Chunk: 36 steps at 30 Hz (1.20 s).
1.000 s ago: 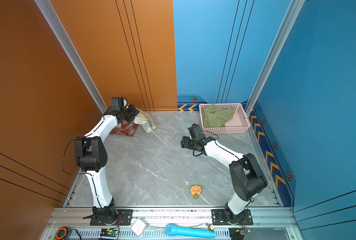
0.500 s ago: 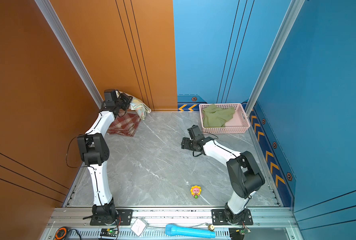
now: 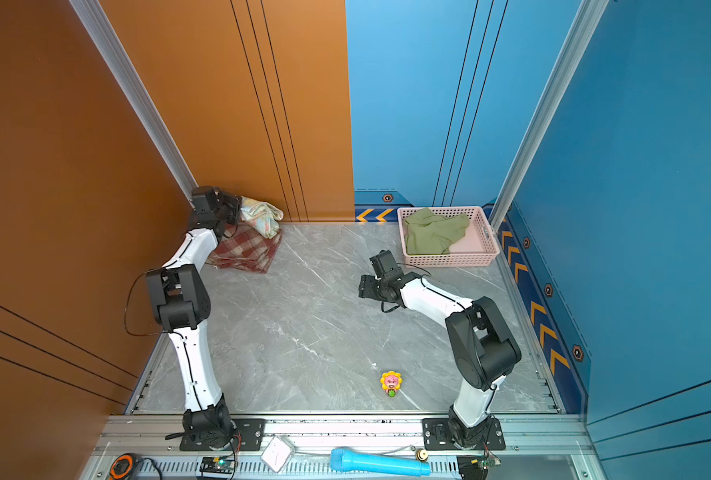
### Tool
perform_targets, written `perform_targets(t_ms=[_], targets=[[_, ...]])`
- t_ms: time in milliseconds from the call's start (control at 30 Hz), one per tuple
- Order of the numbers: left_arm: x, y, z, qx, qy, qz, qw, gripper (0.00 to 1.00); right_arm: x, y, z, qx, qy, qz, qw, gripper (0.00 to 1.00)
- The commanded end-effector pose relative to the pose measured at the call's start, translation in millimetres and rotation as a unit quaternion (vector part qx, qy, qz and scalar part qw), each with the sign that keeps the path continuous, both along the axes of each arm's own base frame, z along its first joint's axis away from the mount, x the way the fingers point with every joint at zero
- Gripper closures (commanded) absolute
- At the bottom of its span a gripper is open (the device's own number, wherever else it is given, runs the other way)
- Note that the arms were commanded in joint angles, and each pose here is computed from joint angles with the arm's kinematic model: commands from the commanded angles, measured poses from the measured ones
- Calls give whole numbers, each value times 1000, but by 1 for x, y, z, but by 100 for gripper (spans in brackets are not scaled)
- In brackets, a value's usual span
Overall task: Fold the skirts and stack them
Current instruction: 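Lay the floral skirt on the plaid skirt with the left gripper while right withdraws, then release the floral skirt on the stack and raise the left gripper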
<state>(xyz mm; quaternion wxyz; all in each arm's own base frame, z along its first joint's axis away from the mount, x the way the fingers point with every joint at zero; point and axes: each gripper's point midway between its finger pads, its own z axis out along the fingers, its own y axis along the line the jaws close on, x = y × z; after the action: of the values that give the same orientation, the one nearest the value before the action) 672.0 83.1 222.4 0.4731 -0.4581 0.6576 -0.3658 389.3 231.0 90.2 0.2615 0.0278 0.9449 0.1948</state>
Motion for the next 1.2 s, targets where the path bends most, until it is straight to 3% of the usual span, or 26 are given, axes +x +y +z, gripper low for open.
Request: perform_targets(t_ms=[0,267,500,800,900,967,1167], targets=[[-4,15,0,-5,-11,35,999,100,0,0,5,-6,-3,-3,1000,25],[-41,47,-13,9,38,81,996,100,-1,8,4,-1,-5,2,1000,25],[-69,74,-29,-13,50,111,992,100,-4,15,8,3,-8,10,1000,25],[-103,81,-63,-22,88,124,988,99,-6,19,12,7,-12,16,1000,25],[-119,82,-80,-25,110,131,985,86,-7,21,14,8,-13,19,1000,24],[-130,83,-91,-24,133,136,981,69,-7,21,16,9,-16,21,1000,24],[-160,79,-109,9,216,126,968,39,-9,23,18,12,-18,26,999,23]])
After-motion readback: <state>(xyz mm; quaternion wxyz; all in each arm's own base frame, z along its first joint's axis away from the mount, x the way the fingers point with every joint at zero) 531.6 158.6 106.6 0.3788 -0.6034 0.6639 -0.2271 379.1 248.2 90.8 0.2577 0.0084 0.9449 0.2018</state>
